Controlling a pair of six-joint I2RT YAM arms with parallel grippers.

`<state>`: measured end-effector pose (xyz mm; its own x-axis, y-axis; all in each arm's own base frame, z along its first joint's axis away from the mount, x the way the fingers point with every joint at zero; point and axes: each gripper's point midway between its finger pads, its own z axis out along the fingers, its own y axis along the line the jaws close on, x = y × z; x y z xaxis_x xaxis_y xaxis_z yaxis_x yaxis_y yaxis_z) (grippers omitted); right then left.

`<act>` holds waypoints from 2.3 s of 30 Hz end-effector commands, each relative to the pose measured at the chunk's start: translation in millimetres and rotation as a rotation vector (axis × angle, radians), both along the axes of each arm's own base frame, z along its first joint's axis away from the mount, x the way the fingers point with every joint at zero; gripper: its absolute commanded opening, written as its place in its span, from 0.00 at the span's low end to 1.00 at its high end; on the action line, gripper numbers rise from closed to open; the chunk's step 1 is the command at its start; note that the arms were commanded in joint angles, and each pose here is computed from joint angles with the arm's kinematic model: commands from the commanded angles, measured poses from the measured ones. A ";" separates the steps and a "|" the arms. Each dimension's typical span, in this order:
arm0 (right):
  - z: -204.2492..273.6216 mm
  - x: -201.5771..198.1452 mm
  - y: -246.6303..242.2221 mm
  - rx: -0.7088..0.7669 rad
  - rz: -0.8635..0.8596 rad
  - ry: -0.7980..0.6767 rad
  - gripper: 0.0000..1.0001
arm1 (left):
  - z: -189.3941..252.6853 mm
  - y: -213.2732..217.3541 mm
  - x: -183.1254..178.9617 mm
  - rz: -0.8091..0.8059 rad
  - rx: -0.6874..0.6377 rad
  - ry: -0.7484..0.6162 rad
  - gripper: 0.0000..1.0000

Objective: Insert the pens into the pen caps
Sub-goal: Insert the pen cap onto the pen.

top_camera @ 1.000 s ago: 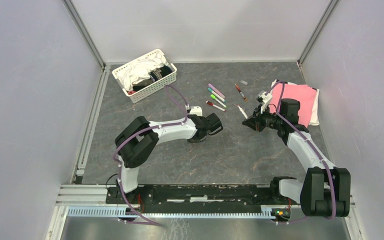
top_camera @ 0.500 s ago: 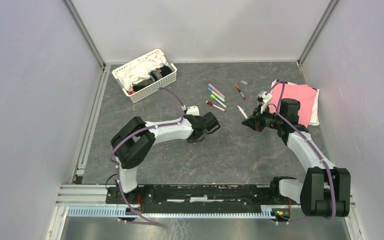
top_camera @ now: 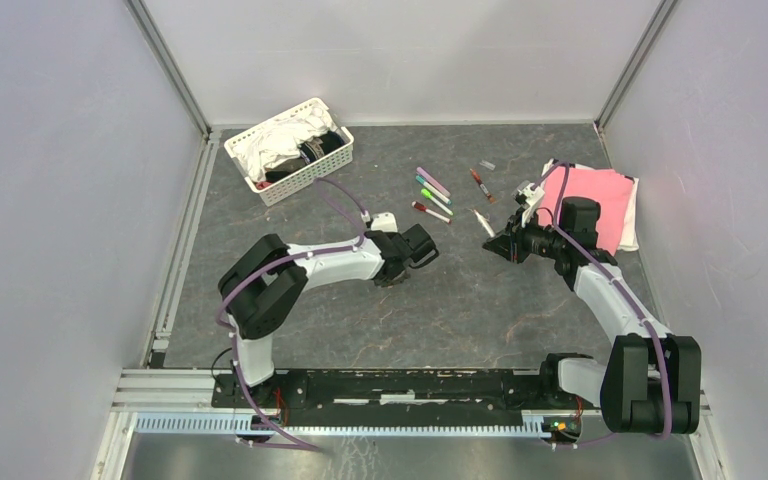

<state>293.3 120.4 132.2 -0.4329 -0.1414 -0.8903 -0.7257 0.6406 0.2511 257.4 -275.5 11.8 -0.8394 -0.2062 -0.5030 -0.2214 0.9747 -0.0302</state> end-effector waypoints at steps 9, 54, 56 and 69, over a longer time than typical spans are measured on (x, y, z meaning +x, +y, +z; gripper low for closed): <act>2.8 -16.9 24.9 0.148 0.086 -0.045 0.00 | 6.2 -17.1 -17.4 -0.058 -0.158 0.009 0.02; -64.2 -122.9 159.6 0.333 0.236 0.399 0.00 | 89.4 -12.3 7.8 0.109 -0.856 -0.486 0.02; -68.7 -123.6 160.1 0.321 0.232 0.411 0.00 | 88.3 -14.1 7.6 0.108 -0.862 -0.481 0.02; -84.2 -115.8 159.5 0.258 0.189 0.426 0.00 | 86.7 -21.6 3.4 0.096 -0.869 -0.466 0.02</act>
<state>164.1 276.9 44.8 -0.7730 -0.0688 -0.6307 -0.6093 0.3574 0.7078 260.4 -288.5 90.9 -0.5619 -0.6866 -0.4614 -0.0806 0.6005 -0.7956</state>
